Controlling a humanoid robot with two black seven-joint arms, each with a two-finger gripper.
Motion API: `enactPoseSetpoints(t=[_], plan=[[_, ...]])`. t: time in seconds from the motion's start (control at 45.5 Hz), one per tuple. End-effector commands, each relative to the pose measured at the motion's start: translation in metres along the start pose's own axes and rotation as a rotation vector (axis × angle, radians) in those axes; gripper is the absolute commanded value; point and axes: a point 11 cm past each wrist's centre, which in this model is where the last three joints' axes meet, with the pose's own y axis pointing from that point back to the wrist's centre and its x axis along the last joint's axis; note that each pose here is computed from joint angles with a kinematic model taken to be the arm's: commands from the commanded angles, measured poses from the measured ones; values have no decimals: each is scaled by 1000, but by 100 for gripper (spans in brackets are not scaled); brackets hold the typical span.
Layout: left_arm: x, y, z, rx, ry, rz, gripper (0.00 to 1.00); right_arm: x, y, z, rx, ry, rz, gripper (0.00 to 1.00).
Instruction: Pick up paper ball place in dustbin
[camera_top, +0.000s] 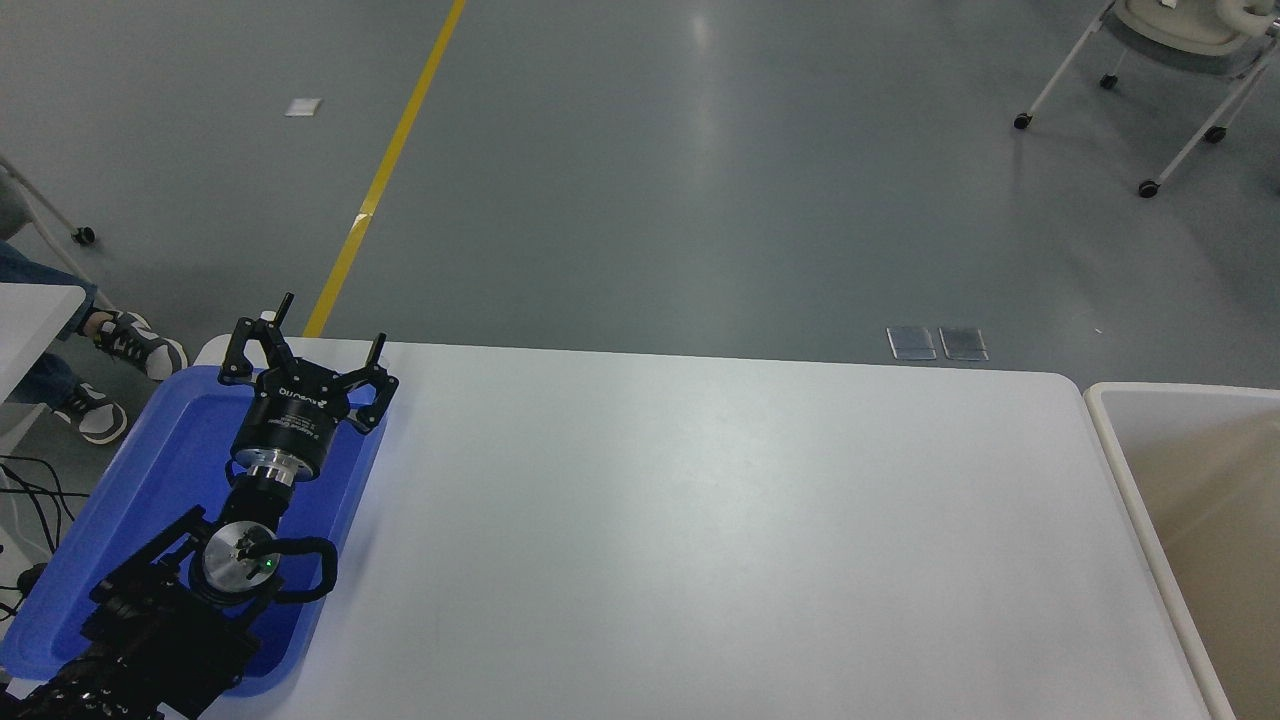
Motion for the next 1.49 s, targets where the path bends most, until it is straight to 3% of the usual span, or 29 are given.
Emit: enactPoseSetpoints(t=[0.0,0.11,0.374,0.527,0.615,0.813,1.121,1.473], plan=[[0,0,0,0,0,1,100,9,1,-23,13,-581,-26,100],[0,0,0,0,0,1,100,8,4,-40,42,-781,-64,100],[0,0,0,0,0,1,100,-14,21,-89,151,-1008,-235,100],[0,0,0,0,0,1,100,-29,43,-126,234,-1181,-380,100],[0,0,0,0,0,1,100,-22,54,-145,340,-1260,-387,100],[0,0,0,0,0,1,100,-28,78,-167,552,-1316,-357,100],[0,0,0,0,0,1,100,-82,124,-219,629,-1332,-546,100],[0,0,0,0,0,1,100,-107,155,-215,686,-1355,-620,100]])
